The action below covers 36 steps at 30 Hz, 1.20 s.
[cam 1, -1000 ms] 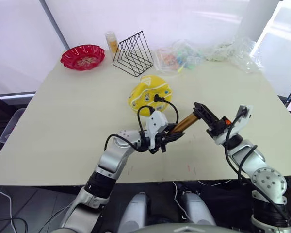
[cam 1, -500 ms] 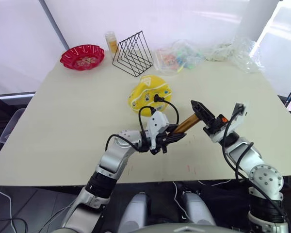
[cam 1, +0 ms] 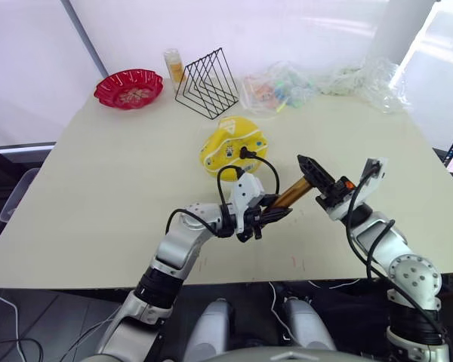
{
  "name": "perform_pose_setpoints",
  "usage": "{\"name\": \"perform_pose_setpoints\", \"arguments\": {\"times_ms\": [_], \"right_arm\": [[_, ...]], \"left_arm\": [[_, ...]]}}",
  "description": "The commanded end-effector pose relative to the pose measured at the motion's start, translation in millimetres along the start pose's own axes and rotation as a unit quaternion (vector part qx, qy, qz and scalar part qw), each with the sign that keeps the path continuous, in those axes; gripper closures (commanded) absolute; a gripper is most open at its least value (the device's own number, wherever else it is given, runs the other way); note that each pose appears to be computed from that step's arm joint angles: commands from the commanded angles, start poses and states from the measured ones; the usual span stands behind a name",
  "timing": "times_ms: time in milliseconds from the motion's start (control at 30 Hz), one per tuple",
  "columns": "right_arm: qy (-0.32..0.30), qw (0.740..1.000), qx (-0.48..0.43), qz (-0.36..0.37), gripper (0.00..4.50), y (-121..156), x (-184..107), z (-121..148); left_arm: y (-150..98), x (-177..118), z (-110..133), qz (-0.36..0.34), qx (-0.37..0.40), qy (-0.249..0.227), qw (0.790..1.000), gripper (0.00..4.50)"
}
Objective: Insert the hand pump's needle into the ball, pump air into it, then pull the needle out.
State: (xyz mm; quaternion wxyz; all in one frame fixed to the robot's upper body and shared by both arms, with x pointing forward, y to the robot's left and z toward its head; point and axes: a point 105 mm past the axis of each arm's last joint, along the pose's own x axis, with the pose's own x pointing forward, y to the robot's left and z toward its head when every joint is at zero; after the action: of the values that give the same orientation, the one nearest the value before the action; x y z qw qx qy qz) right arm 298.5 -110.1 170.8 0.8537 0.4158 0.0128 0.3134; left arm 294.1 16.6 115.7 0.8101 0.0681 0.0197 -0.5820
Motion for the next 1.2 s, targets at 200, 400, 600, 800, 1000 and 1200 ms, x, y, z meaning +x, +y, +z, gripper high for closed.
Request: {"name": "perform_pose_setpoints", "arguments": {"times_ms": [200,400,600,800,1000,1200], "right_arm": [[0.002,0.999,-0.013,0.053,2.48,25.9,3.1,0.6],[0.001,0.999,-0.019,0.051,2.48,23.8,4.2,-0.1],[0.001,0.997,-0.036,0.061,2.48,28.6,5.5,1.0],[0.008,0.994,-0.081,0.073,2.48,36.8,6.8,5.2],[0.019,0.983,-0.158,0.092,2.48,50.1,13.0,14.6],[0.019,0.967,-0.226,0.117,2.48,62.3,17.4,24.4]], "left_arm": [[-3.3,1.4,4.2,0.0,0.003,-0.005,1.0,3.45],[-3.2,1.2,3.4,-0.003,-0.006,-0.004,1.0,3.45],[-0.5,-3.4,6.9,-0.006,-0.027,-0.01,1.0,2.43],[9.8,-22.3,10.5,-0.024,-0.039,-0.007,0.999,0.12],[10.9,-55.9,1.1,-0.103,-0.064,0.048,0.992,0.12],[20.8,-60.4,-16.4,-0.09,-0.028,0.084,0.992,0.12]]}}
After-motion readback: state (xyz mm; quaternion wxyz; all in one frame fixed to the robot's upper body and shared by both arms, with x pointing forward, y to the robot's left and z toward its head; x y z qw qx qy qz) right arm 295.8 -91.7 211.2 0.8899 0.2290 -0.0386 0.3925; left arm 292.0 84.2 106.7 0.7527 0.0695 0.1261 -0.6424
